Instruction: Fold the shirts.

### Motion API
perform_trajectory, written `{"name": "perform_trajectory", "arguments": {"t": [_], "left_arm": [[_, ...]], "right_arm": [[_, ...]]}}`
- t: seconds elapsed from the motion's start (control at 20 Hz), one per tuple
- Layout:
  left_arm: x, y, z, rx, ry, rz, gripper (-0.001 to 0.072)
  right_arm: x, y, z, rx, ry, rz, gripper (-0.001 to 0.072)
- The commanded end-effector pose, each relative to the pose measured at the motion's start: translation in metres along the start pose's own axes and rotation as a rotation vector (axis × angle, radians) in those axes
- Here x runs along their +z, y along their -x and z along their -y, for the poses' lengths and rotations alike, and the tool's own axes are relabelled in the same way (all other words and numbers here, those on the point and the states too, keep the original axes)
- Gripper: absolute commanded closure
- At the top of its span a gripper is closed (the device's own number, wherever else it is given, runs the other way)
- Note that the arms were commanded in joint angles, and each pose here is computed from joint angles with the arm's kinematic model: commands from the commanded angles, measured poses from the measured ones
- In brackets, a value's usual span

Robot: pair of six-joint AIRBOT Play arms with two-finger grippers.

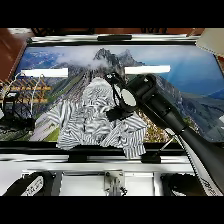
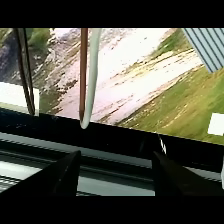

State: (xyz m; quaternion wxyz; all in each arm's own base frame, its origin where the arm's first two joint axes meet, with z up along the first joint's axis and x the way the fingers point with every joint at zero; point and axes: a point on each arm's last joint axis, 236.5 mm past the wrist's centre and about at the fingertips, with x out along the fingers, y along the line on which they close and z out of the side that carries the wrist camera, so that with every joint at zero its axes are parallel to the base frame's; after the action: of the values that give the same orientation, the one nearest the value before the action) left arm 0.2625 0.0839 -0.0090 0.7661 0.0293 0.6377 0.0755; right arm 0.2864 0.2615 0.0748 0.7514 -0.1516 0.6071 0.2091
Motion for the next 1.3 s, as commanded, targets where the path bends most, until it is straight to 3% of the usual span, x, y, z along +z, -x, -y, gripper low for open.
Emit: {"name": "perform_trajectory", "arguments": {"t": [0.0, 0.8, 0.9, 1.25], "left_arm": [[0.004, -0.012, -0.012, 0.056, -0.019, 0.032, 0.0169], [-0.009, -0.073, -0.021, 0.031, 0.026, -0.128, 0.018], [-0.014, -0.08, -0.022, 0.026, 0.031, -0.158, 0.0237], [-0.008, -0.083, -0.023, 0.029, 0.029, -0.138, 0.0243]], "right_arm": [[-0.002, 0.0, -0.002, 0.008, -0.017, -0.01, 0.062], [-0.006, 0.0, -0.005, 0.019, -0.024, -0.025, 0.062], [-0.007, 0.0, -0.005, 0.018, -0.024, -0.029, 0.062], [-0.008, 0.0, -0.004, 0.017, -0.023, -0.033, 0.062]]}}
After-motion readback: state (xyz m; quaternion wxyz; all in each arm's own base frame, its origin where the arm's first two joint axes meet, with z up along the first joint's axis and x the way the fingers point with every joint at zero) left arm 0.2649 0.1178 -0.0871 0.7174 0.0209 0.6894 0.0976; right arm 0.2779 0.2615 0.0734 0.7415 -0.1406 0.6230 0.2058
